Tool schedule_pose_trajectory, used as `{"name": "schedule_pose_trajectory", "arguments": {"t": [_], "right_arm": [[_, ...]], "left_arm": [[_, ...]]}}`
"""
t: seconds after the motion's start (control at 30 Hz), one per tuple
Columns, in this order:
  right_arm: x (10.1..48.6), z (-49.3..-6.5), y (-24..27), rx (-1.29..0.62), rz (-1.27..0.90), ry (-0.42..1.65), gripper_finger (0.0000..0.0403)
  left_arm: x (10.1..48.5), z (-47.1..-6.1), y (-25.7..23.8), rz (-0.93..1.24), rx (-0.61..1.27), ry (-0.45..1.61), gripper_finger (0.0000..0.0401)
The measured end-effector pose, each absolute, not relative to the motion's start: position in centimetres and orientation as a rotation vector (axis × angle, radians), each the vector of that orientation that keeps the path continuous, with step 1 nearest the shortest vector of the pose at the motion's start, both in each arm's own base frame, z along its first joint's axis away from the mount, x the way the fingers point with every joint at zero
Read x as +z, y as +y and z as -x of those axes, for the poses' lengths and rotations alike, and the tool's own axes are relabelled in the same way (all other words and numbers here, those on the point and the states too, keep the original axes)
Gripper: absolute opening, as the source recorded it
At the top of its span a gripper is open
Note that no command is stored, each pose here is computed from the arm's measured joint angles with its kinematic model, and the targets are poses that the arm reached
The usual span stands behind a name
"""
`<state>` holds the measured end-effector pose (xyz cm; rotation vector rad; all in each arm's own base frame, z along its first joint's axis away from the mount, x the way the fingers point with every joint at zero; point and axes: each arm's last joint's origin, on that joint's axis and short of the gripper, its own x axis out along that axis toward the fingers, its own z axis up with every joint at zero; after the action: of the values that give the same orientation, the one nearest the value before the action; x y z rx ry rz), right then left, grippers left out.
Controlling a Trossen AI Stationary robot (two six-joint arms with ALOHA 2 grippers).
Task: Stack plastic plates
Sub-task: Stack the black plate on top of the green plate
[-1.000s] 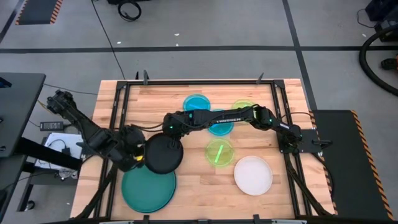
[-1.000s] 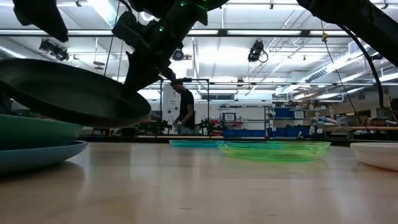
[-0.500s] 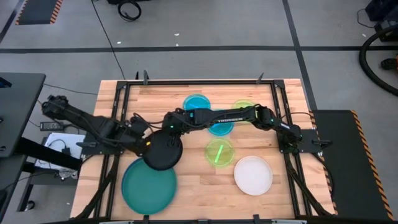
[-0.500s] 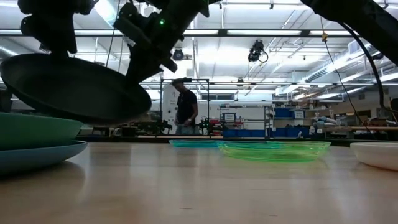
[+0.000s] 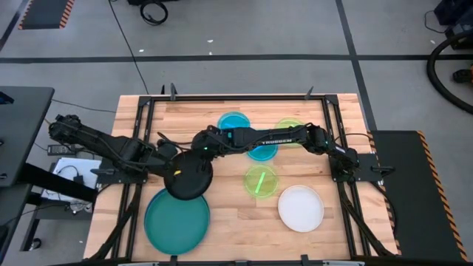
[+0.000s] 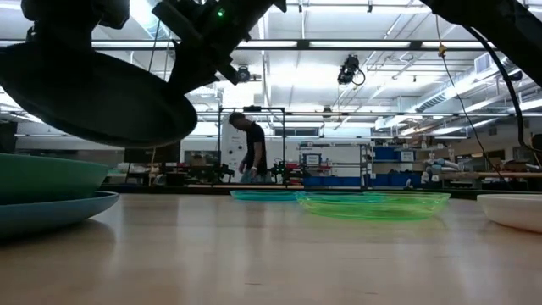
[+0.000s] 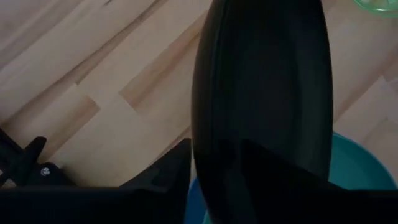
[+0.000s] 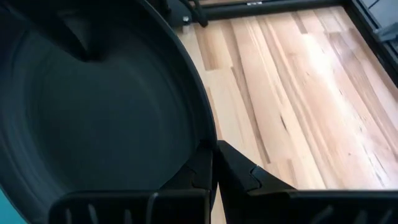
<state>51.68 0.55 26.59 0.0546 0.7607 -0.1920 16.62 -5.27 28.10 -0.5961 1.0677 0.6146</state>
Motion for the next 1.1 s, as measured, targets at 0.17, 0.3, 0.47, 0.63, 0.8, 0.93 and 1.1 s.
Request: {"name": "schedule_pose_trajectory", "arguments": {"t": [0.17, 0.3, 0.47, 0.63, 0.8, 0.93, 1.1], "right_arm": [[26.7, -51.8, 0.6, -0.181, -0.057, 0.742, 0.0017], [26.7, -51.8, 0.6, -0.172, -0.061, 0.744, 0.0027], [26.8, -51.9, 0.7, -0.135, -0.079, 0.738, 0.0048], [27.0, -52.0, 0.8, -0.119, -0.050, 0.722, 0.0071], [28.0, -51.5, 0.8, -0.092, -0.004, 0.714, 0.0109], [28.8, -51.1, 0.8, -0.074, 0.046, 0.711, 0.0152], [31.6, -49.3, 0.7, -0.053, 0.077, 0.710, 0.0203]], "left_arm": [[28.1, -16.6, -5.3, 0.609, 0.602, 1.079, 0.0096], [28.1, -16.6, -5.3, 0.608, 0.604, 1.084, 0.0068], [28.1, -16.6, -5.4, 0.617, 0.595, 1.090, 0.0053], [28.1, -16.7, -5.4, 0.619, 0.587, 1.084, 0.0052], [28.2, -16.7, -5.4, 0.622, 0.583, 1.083, 0.0051], [28.2, -16.7, -5.5, 0.621, 0.552, 1.110, 0.0051], [28.7, -15.9, -5.5, 0.639, 0.477, 1.133, 0.0050]]}}
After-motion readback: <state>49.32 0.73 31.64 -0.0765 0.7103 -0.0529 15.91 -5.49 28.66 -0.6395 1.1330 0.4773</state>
